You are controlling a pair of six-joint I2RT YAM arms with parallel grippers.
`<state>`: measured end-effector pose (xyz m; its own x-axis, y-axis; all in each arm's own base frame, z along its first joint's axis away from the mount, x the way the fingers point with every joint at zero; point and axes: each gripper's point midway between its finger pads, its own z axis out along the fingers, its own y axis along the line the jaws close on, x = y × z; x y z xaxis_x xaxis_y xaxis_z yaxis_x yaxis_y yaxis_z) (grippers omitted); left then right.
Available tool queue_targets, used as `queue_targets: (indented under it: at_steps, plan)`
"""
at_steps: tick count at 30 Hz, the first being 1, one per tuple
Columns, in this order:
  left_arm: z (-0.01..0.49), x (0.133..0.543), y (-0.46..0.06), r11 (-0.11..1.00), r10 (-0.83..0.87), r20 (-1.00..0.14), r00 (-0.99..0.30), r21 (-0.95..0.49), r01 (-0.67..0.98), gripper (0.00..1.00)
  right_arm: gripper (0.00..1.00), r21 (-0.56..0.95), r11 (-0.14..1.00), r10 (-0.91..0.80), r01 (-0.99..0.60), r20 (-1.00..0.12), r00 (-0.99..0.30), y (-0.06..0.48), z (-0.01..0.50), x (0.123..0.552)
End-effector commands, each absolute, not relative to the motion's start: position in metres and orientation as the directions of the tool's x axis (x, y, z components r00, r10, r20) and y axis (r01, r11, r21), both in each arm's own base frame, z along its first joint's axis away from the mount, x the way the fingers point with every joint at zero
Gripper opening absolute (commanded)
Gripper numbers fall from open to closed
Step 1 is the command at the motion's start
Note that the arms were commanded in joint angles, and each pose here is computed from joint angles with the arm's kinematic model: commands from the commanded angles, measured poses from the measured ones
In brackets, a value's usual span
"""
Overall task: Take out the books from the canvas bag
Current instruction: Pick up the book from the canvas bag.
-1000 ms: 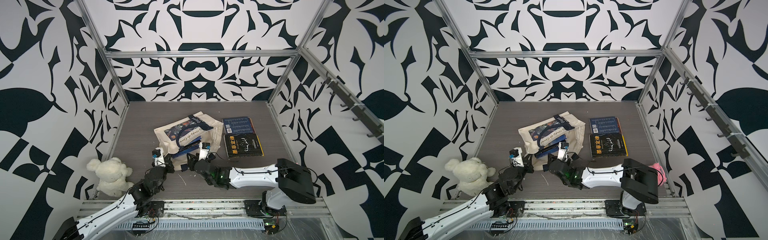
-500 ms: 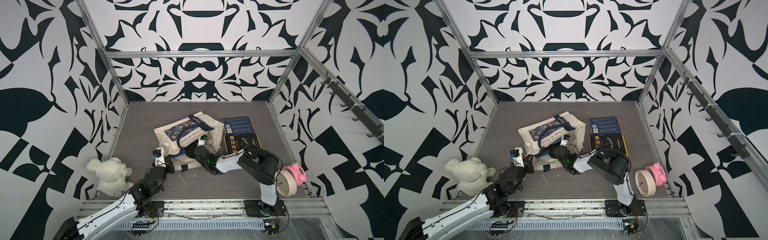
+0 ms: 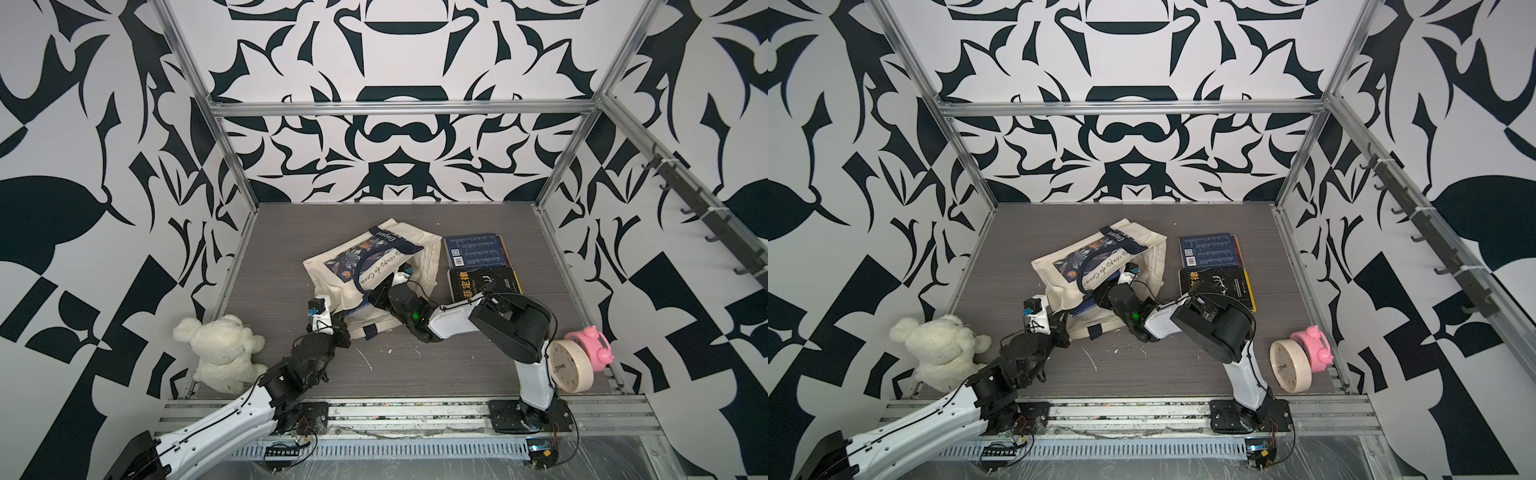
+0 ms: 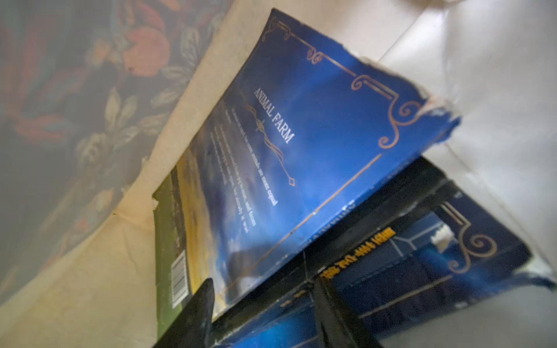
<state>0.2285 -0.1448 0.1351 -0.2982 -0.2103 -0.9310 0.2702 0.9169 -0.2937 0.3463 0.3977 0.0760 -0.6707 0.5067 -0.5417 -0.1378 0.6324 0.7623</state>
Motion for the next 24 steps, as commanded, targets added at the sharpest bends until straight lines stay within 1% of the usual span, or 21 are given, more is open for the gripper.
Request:
queue_targets:
  at_steps: [1, 5, 17, 22, 24]
  plan:
    - [0.16, 0.23, -0.157, 0.886, -0.254, -0.929, -0.269, -0.335, 0.322, 0.0, 0.55, 0.828, 0.51, 0.577, -0.235, -0.532, -0.62, 0.404, 0.137, 0.352]
    - [0.16, 0.23, -0.157, 0.886, -0.25, -0.93, -0.268, -0.332, 0.324, 0.0, 0.55, 0.821, 0.528, 0.559, -0.217, -0.528, -0.64, 0.402, 0.139, 0.348]
    - [0.166, 0.226, -0.151, 0.874, -0.287, -0.929, -0.235, -0.354, 0.332, 0.0, 0.52, 0.891, 0.417, 0.537, -0.178, -0.4, -0.742, 0.425, 0.123, 0.337]
    - [0.166, 0.226, -0.151, 0.874, -0.287, -0.929, -0.234, -0.354, 0.334, 0.0, 0.48, 0.901, 0.412, 0.546, -0.139, -0.366, -0.753, 0.424, 0.117, 0.329]
    - [0.166, 0.225, -0.152, 0.871, -0.286, -0.928, -0.237, -0.355, 0.339, 0.0, 0.47, 0.896, 0.423, 0.558, -0.132, -0.373, -0.742, 0.425, 0.115, 0.326]
